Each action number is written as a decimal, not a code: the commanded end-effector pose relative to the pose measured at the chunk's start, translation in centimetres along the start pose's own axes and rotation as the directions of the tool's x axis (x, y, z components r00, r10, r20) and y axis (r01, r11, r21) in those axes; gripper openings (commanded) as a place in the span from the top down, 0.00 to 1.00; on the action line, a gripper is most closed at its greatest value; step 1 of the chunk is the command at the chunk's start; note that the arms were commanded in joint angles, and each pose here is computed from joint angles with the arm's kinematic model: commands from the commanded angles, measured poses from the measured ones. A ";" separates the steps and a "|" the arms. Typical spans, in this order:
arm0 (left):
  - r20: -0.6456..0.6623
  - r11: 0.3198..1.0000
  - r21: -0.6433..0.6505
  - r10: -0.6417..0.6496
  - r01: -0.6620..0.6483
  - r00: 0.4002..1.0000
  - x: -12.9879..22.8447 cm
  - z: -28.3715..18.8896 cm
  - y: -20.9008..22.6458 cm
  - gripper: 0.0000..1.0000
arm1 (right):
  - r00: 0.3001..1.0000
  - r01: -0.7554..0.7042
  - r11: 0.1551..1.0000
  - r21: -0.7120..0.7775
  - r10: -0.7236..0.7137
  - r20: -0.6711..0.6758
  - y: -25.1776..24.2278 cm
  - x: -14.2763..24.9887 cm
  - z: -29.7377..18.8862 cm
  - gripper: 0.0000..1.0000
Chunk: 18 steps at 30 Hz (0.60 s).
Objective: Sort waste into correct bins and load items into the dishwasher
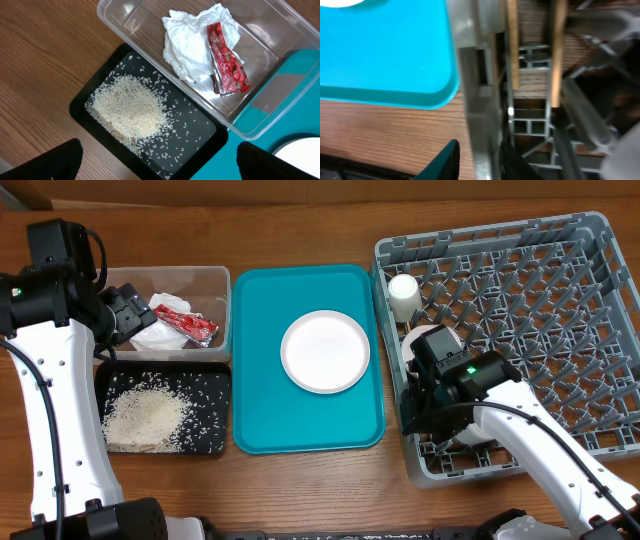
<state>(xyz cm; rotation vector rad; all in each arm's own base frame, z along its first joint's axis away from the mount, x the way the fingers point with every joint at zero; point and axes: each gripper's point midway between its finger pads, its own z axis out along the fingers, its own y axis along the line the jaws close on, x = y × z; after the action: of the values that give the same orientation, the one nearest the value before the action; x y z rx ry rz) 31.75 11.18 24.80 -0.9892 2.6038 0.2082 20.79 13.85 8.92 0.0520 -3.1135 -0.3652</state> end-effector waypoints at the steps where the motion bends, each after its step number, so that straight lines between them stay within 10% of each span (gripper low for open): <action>1: 0.012 1.000 -0.002 -0.007 0.007 1.000 -0.4 -0.2 0.1 0.00 | 1.000 0.011 0.993 -0.122 -0.013 -0.018 2.2 0.2 -0.1 0.73; 18: 0.012 1.000 -0.002 -0.007 0.007 1.000 -0.4 -0.2 0.1 0.00 | 1.000 -0.023 0.987 -0.158 0.022 -0.008 3.0 -0.3 -0.2 0.78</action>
<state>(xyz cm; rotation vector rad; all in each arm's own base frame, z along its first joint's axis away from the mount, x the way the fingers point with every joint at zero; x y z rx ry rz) 31.74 11.17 24.79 -0.9893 2.6046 0.2084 21.18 16.67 9.79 0.0157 -3.0680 -0.6127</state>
